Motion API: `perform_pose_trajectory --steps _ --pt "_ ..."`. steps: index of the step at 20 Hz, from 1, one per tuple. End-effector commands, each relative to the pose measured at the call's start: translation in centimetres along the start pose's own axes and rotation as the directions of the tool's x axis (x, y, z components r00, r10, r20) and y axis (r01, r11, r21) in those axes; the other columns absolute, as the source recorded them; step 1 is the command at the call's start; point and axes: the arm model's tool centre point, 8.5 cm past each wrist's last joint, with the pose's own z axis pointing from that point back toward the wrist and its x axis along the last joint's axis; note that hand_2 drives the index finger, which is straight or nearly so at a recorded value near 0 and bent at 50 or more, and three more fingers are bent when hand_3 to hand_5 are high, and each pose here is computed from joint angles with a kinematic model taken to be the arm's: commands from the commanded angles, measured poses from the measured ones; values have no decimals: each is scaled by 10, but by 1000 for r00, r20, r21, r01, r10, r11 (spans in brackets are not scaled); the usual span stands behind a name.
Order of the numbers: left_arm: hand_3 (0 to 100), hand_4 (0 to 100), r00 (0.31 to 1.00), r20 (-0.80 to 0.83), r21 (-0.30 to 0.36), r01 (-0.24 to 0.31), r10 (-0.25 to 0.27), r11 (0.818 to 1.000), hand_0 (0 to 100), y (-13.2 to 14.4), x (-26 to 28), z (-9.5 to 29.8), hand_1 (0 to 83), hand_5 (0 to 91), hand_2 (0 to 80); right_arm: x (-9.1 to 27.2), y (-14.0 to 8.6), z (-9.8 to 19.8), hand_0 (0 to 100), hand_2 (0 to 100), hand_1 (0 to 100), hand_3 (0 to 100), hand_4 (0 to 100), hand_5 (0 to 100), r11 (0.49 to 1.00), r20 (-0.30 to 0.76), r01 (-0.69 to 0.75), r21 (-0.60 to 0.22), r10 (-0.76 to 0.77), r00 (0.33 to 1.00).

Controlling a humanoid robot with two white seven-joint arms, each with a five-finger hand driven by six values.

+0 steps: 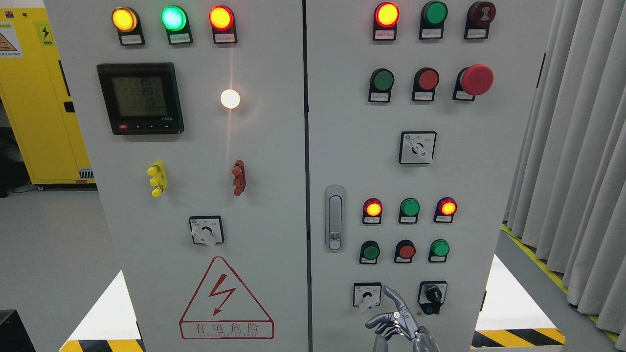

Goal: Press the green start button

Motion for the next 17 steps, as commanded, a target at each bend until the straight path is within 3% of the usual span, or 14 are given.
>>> perform_pose_trajectory --steps 1,7,17 --pt "0 0 1000 -1 0 0 0 1000 120 0 0 0 556 0 0 21 2 0 821 0 749 174 284 227 998 57 64 15 -64 996" --pt "0 0 1000 0 0 0 0 1000 120 0 0 0 556 0 0 23 2 -1 761 0 746 144 231 176 998 63 64 16 -64 996" --pt "0 0 1000 0 0 0 0 1000 120 0 0 0 556 0 0 22 2 0 728 0 743 136 223 166 998 62 64 16 -64 996"
